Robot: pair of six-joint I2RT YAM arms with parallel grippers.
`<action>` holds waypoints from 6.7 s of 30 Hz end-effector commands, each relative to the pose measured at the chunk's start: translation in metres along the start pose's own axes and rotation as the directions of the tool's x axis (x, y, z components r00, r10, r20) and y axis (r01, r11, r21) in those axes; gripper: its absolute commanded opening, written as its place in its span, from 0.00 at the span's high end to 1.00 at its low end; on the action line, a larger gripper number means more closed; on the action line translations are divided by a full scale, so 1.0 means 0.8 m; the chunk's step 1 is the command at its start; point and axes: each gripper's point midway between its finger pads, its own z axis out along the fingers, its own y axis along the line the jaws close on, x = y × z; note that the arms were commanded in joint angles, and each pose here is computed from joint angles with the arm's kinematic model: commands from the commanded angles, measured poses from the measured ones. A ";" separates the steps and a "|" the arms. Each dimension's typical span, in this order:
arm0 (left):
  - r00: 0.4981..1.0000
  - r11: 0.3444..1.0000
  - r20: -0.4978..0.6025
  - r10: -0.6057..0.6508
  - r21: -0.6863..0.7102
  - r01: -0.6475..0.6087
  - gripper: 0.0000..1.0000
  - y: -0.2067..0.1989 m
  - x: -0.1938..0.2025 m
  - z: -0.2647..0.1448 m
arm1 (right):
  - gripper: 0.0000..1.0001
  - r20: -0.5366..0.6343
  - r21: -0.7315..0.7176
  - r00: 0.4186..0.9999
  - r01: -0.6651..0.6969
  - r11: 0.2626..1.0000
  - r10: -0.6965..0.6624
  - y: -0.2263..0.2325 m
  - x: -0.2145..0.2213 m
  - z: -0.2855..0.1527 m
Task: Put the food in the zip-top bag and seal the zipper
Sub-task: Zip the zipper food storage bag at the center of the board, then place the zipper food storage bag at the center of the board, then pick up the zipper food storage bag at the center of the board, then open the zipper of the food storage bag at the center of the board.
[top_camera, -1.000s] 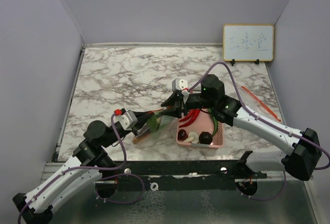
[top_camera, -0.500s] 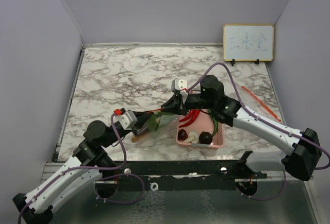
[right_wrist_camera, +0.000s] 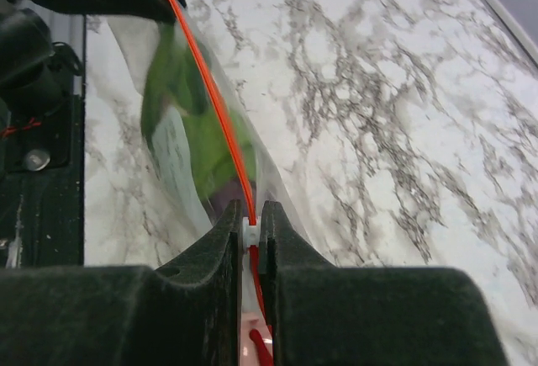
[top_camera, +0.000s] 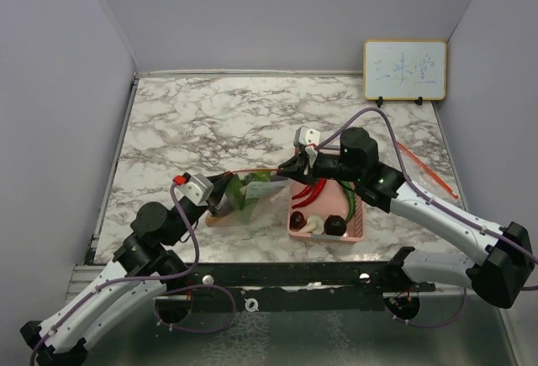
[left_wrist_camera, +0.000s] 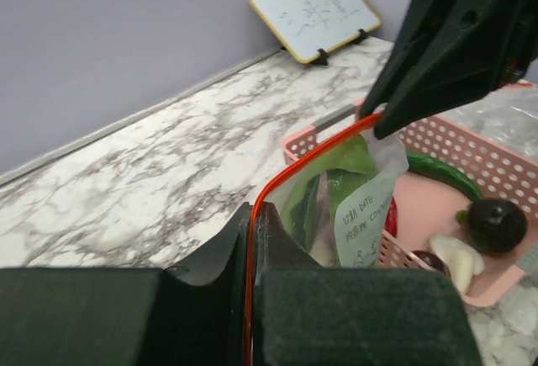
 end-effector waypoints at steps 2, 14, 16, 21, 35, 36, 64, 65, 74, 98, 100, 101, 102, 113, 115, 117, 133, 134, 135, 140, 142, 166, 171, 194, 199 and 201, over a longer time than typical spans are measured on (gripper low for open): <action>0.997 0.949 0.082 0.008 -0.315 0.018 1.00 0.072 -0.033 -0.022 | 0.97 -0.069 0.131 0.997 -0.030 0.991 0.039 -0.031 0.029 -0.027; 0.995 0.909 0.096 -0.022 -0.413 0.060 1.00 0.093 -0.033 -0.033 | 0.47 -0.020 0.277 0.991 -0.121 0.953 0.132 -0.069 0.008 -0.029; 0.994 0.888 0.107 -0.036 -0.452 0.081 1.00 0.101 -0.035 -0.035 | 0.34 0.024 0.342 0.983 -0.178 0.923 0.181 -0.084 -0.012 -0.033; 0.988 0.746 0.127 -0.088 -0.649 0.150 1.00 0.144 -0.037 -0.059 | 0.16 0.063 0.603 0.915 -0.353 0.715 0.398 -0.138 -0.018 -0.057; 0.977 0.887 0.154 -0.149 -0.417 0.200 0.01 0.098 -0.102 -0.005 | 0.00 0.287 0.939 0.652 -0.336 -0.072 0.702 -0.177 0.145 -0.233; 0.974 0.901 0.160 -0.162 -0.378 0.212 0.01 0.089 -0.103 0.002 | 0.01 0.304 0.937 0.642 -0.333 -0.101 0.704 -0.180 0.156 -0.245; 0.922 0.922 -0.030 -0.387 -0.044 0.386 0.01 -0.013 -0.014 0.066 | 0.34 0.446 0.893 0.366 -0.244 -0.378 0.817 -0.173 0.365 -0.326; 0.922 0.922 -0.023 -0.385 -0.053 0.384 0.01 -0.010 -0.015 0.065 | 0.46 0.442 0.894 0.378 -0.255 -0.368 0.813 -0.174 0.361 -0.326; 0.925 0.902 -0.009 -0.381 -0.224 0.369 0.01 0.029 -0.025 0.052 | 0.98 0.423 0.899 0.615 -0.376 -0.224 0.666 -0.204 0.217 -0.352; 0.722 0.754 0.322 -0.613 -0.038 0.656 0.29 0.024 -0.104 0.081 | 0.98 0.230 -0.236 0.967 -0.055 0.970 0.111 0.090 -0.173 -0.255; 0.622 0.678 0.346 -0.702 0.055 0.733 0.31 0.016 -0.127 0.082 | 0.98 0.223 -0.251 0.971 -0.027 0.968 0.084 0.100 -0.173 -0.258; 0.573 0.641 0.353 -0.739 0.109 0.760 0.31 0.011 -0.139 0.082 | 0.98 0.221 -0.254 0.972 -0.017 0.967 0.075 0.103 -0.173 -0.259; 0.524 0.603 0.357 -0.773 0.158 0.782 0.30 0.008 -0.150 0.082 | 0.98 0.220 -0.257 0.973 -0.011 0.966 0.069 0.104 -0.174 -0.259; 0.133 0.099 -0.023 -0.991 0.547 0.831 0.32 -0.068 -0.219 0.120 | 0.98 0.222 -0.262 0.975 0.041 0.964 0.019 0.113 -0.183 -0.264; 0.066 -0.004 -0.097 -0.993 0.591 0.807 0.33 -0.075 -0.221 0.119 | 0.98 0.228 -0.257 0.974 0.055 0.965 0.005 0.114 -0.186 -0.265; 0.060 -0.030 -0.108 -0.992 0.680 0.733 0.35 -0.077 -0.229 0.105 | 0.98 0.229 -0.255 0.973 0.053 0.966 0.007 0.113 -0.187 -0.265; 0.165 -0.172 -0.338 -0.927 0.771 0.614 0.40 -0.120 -0.238 0.098 | 0.98 0.228 -0.270 0.973 0.081 0.959 -0.018 0.115 -0.180 -0.264; 0.145 -0.187 -0.342 -0.928 0.767 0.614 0.38 -0.117 -0.240 0.096 | 0.98 0.228 -0.272 0.973 0.082 0.959 -0.019 0.116 -0.179 -0.264; 0.128 -0.198 -0.343 -0.931 0.764 0.614 0.37 -0.114 -0.242 0.093 | 0.98 0.230 -0.270 0.973 0.088 0.959 -0.024 0.116 -0.178 -0.264; 0.055 -0.238 -0.334 -0.941 0.768 0.594 0.30 -0.099 -0.256 0.071 | 0.98 0.234 -0.273 0.971 0.104 0.956 -0.039 0.118 -0.177 -0.264; 0.030 -0.260 -0.341 -0.940 0.768 0.585 0.25 -0.094 -0.261 0.067 | 0.98 0.233 -0.277 0.971 0.109 0.955 -0.043 0.119 -0.177 -0.265; -0.166 -0.551 -0.598 -0.784 0.550 0.627 0.01 -0.106 -0.282 0.115 | 0.98 0.277 -0.322 0.943 0.271 0.907 -0.183 0.152 -0.188 -0.278; -0.173 -0.563 -0.612 -0.772 0.530 0.635 0.05 -0.111 -0.284 0.124 | 0.98 0.280 -0.318 0.941 0.278 0.907 -0.191 0.155 -0.188 -0.278; -0.182 -0.578 -0.752 -0.633 0.303 0.758 0.61 -0.163 -0.237 0.153 | 0.98 0.296 -0.322 0.929 0.314 0.893 -0.220 0.174 -0.182 -0.282; -0.171 -0.587 -0.755 -0.634 0.325 0.742 1.00 -0.161 -0.230 0.148 | 0.97 0.285 -0.244 0.937 0.275 0.930 -0.203 0.154 -0.184 -0.275; -0.148 -0.559 -0.748 -0.647 0.334 0.759 1.00 -0.157 -0.218 0.149 | 0.88 0.275 -0.185 0.944 0.240 0.953 -0.184 0.139 -0.184 -0.271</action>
